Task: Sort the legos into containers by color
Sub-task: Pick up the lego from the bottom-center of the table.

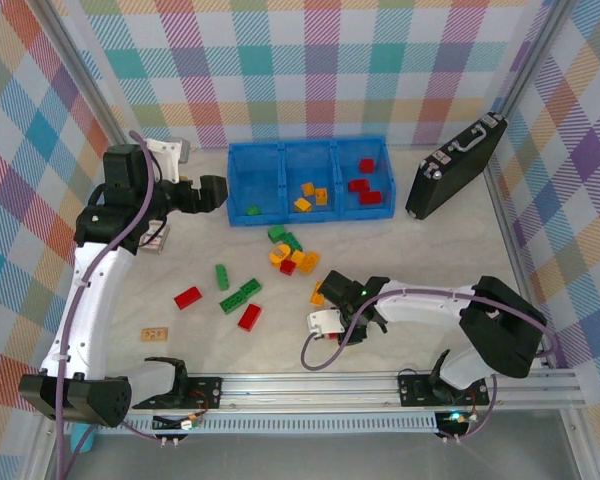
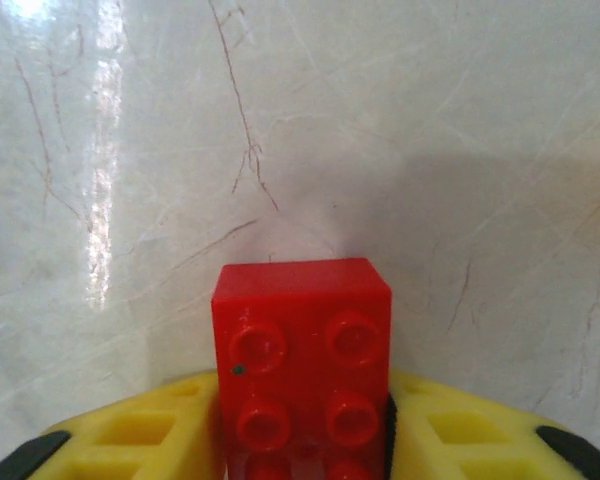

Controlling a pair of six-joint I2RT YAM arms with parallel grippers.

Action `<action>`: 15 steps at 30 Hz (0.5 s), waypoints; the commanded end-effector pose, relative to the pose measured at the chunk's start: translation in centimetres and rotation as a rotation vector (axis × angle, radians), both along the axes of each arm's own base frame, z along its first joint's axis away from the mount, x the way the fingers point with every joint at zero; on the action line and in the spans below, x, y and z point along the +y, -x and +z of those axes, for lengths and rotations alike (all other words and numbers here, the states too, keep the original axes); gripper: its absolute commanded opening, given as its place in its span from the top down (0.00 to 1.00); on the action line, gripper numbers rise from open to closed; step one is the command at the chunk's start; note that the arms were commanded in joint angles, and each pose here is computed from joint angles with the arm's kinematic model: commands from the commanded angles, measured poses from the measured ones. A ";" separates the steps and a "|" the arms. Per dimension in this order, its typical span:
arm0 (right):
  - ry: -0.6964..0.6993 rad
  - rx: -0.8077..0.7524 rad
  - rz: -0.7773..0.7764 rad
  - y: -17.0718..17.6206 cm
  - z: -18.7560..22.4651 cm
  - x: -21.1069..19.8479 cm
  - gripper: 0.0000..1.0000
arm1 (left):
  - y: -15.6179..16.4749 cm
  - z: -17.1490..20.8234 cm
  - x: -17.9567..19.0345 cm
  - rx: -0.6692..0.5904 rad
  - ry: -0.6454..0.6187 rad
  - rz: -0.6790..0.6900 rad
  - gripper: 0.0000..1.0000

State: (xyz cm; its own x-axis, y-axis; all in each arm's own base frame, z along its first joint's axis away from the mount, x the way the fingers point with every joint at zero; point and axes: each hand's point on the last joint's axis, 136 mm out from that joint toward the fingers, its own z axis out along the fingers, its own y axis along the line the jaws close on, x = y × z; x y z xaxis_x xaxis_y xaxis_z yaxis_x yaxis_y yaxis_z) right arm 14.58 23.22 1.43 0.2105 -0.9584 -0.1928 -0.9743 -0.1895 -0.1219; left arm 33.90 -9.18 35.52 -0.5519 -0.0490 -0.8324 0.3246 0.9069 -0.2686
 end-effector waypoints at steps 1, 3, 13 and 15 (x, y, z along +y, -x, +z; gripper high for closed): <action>0.014 0.008 -0.012 -0.5 -1.1 0.0 0.64 | 0.0 0.8 0.3 -0.018 -0.003 0.003 0.00; 0.022 0.012 -0.014 -0.7 -0.7 -0.2 0.67 | -0.1 0.5 0.5 -0.012 -0.013 0.013 0.00; -0.026 -0.077 -0.077 -5.5 4.5 -1.7 0.73 | -0.3 0.2 0.8 -0.002 -0.028 0.026 0.00; -0.044 -0.131 -0.104 -8.2 6.6 -2.5 0.73 | -0.4 0.2 0.8 0.001 -0.028 0.028 0.00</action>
State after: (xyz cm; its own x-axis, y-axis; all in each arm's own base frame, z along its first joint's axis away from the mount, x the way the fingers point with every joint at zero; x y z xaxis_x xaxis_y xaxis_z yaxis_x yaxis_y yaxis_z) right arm 20.06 21.20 4.69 0.1114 -0.9747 -0.1937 -0.9814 -0.0772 -0.1757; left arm 34.24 -8.85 35.13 -0.5578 -0.0456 -0.8288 0.3070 0.9163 -0.2570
